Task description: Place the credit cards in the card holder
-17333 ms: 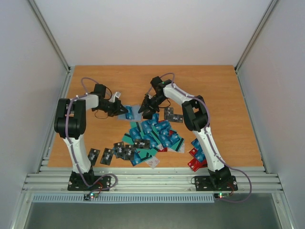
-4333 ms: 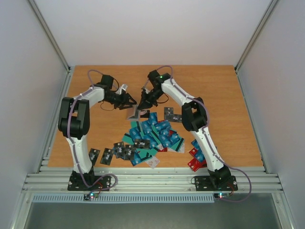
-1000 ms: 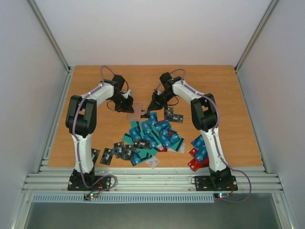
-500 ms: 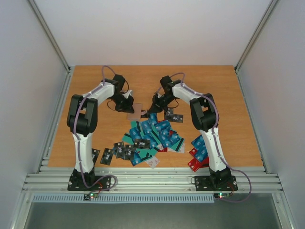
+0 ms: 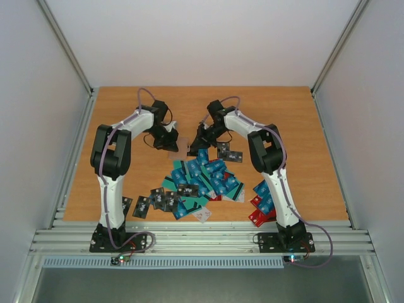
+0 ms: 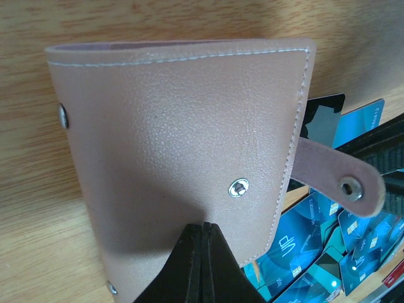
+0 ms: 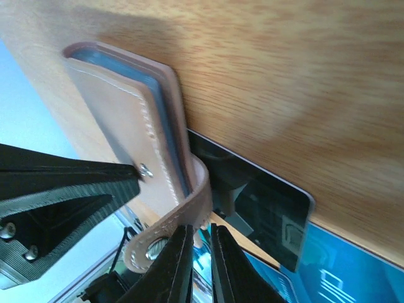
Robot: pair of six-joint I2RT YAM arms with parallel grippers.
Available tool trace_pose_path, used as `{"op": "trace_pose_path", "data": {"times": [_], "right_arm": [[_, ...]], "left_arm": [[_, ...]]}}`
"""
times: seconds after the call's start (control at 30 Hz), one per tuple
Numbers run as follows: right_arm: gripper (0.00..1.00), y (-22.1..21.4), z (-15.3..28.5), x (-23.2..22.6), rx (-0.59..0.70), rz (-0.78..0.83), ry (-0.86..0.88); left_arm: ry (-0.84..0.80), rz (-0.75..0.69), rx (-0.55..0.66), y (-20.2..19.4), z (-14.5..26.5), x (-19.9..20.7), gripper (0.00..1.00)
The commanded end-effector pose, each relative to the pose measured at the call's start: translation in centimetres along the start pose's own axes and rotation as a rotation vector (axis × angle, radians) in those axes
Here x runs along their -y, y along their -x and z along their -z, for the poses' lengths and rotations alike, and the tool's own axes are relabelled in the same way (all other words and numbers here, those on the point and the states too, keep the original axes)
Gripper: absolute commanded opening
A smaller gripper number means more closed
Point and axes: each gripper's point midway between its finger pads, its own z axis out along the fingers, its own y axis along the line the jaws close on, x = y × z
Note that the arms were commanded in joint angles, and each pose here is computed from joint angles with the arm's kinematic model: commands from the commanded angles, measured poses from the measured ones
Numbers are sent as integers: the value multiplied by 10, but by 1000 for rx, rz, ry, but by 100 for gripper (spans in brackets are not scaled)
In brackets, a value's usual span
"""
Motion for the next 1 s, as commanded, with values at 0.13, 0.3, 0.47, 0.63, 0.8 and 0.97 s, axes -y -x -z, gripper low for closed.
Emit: {"op": "trace_pose_path", "data": {"times": [0.13,0.3,0.47,0.63,0.8,0.97], "right_arm": [[11,1,-10,-21,-30,38,18],[11,0,-16,-25,-40,45,18],[12,-3,-24,-26,-55,48,17],[12,-3,-32,-24,-64,47,9],[12,1,-34,-24,-53,47,14],[12,-2,-30,-30,-45,74,33]], "left_arm": [[16,-10,-11,3,-4,-1,1],[12,-9,-12,3,-4,-1,1],[12,-10,-12,3,-4,-1,1],[4,-7,-18,4,-5,0,1],[8,-7,-22,4,-6,0,1],[21,-4,-29,3,-7,-2,1]]}}
